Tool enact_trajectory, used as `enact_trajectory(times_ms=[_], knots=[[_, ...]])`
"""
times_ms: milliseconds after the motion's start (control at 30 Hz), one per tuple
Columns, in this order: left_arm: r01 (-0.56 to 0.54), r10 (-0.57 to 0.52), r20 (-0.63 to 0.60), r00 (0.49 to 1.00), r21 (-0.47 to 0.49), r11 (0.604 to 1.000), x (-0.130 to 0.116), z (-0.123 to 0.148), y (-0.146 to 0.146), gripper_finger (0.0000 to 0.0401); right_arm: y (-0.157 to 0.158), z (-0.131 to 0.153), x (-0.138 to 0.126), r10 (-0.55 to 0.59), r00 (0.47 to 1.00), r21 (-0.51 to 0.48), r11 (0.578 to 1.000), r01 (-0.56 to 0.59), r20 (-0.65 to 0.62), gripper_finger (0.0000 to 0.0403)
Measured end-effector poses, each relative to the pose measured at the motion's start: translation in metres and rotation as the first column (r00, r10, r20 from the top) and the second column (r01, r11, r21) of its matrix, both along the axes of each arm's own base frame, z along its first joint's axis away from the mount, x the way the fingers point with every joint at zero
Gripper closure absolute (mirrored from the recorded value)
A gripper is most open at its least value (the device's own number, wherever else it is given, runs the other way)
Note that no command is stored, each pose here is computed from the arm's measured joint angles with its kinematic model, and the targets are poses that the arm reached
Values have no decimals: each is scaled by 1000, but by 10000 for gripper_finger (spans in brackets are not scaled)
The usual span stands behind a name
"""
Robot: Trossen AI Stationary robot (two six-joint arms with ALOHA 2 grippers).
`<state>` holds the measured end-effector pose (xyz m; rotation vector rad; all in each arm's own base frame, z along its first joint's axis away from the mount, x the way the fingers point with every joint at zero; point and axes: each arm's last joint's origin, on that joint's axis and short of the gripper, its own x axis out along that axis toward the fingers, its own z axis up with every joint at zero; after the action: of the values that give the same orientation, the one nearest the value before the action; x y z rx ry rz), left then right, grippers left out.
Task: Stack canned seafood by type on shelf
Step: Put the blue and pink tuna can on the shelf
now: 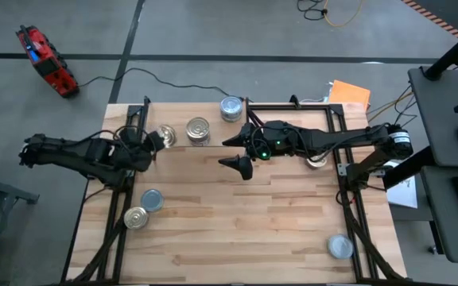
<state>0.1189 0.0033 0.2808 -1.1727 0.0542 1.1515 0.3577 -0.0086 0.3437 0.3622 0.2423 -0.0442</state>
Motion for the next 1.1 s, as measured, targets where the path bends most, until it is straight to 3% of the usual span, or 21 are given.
enact_trajectory(times_ms=[267, 633, 900, 1100], knots=[[-15, 15, 70, 997, -12, 1000, -5, -20, 2, 228, 0, 0, 0, -3, 1000, 10, 1000, 3, 0, 49], [-53, 54, 104, 993, -5, 999, -3, -18, 5, 226, 0, 0, 0, -3, 1000, 10, 1000, 3, -1, 49], [-96, 97, 129, 987, -14, 995, -2, -16, 8, 95, 0, 0, 0, -3, 1000, 10, 1000, 3, -2, 49], [-107, 109, 125, 986, -20, 994, 0, -17, 8, 69, 0, 0, 0, -3, 1000, 9, 1000, 3, -2, 49]])
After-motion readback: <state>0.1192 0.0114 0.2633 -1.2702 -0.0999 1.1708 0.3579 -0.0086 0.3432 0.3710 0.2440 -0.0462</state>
